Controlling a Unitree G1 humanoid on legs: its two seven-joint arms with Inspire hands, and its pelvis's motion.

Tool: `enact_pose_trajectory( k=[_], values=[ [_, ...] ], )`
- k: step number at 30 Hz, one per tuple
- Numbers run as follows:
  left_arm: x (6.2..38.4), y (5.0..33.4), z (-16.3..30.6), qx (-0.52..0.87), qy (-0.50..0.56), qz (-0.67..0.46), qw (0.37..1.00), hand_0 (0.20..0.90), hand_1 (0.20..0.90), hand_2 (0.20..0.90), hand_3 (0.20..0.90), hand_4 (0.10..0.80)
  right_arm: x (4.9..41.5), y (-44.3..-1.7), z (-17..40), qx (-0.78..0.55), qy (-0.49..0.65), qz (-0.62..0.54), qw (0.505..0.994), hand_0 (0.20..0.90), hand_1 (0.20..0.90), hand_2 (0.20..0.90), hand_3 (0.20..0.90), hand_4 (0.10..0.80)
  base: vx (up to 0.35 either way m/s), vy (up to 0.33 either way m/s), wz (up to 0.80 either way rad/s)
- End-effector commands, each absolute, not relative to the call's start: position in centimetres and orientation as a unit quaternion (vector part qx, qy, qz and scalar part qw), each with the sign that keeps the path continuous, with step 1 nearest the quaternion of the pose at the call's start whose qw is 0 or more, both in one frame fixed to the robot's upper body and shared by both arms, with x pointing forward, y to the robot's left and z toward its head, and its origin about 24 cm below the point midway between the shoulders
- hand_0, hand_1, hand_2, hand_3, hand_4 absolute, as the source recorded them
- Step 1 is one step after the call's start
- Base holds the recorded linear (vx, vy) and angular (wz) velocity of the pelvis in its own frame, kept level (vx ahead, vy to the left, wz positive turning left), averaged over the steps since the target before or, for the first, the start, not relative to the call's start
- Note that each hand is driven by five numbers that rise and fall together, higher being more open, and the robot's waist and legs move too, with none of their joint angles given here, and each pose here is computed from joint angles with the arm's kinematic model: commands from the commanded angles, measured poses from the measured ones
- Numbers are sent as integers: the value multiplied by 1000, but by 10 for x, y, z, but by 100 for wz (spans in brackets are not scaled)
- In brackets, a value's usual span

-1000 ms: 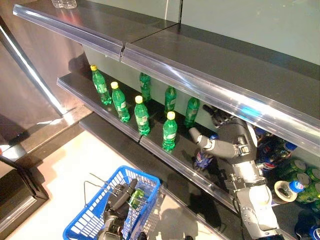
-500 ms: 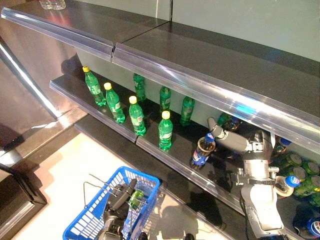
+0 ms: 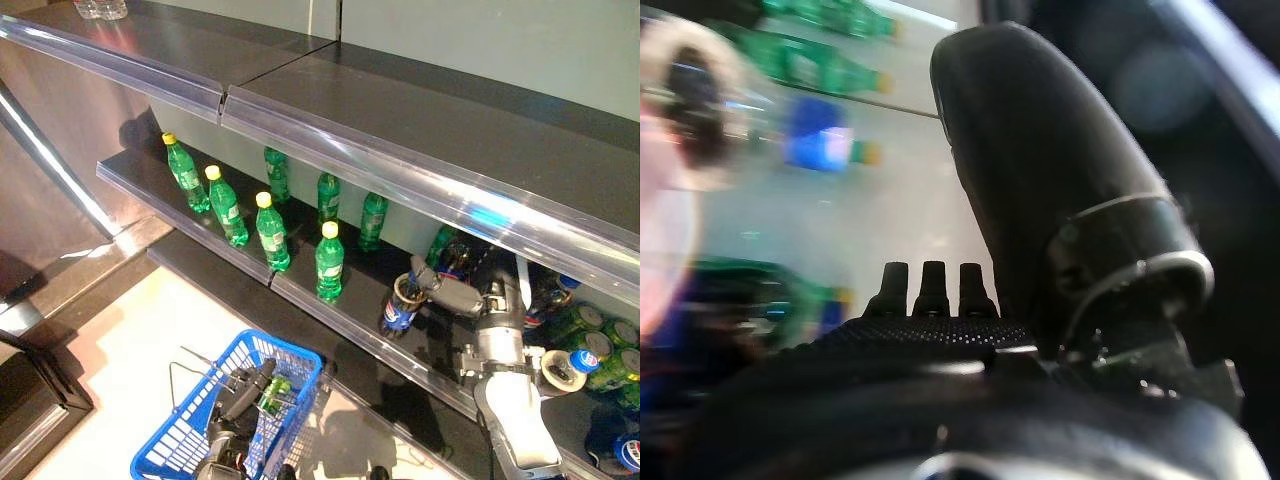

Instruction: Pick up the drink and place into the basket.

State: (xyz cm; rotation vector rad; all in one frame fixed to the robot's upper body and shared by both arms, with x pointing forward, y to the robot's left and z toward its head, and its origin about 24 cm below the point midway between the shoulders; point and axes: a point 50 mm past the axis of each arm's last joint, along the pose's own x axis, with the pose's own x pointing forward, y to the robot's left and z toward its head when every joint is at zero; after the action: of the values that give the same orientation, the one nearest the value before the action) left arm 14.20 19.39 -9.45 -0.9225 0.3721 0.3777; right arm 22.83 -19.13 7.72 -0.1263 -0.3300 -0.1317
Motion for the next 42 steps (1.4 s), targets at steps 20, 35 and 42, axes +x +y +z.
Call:
enact_pose_trajectory(
  k=[20,35,42],
  values=[
    [204,203,-17,-394,-26,46,918,300,300,300,200,100,229,-188,89,-20,-216,-136,967,900,900,900,900,800,5,0,0],
    [196,203,-23,-390,-11,34,920,300,300,300,200,100,229,-189,71,-7,-171,-139,975,900,900,900,900,800,24,-4,1],
    [194,201,-24,-389,-4,33,921,300,300,300,200,100,231,-187,61,2,-146,-129,981,900,900,900,900,800,46,-9,2]
  ],
)
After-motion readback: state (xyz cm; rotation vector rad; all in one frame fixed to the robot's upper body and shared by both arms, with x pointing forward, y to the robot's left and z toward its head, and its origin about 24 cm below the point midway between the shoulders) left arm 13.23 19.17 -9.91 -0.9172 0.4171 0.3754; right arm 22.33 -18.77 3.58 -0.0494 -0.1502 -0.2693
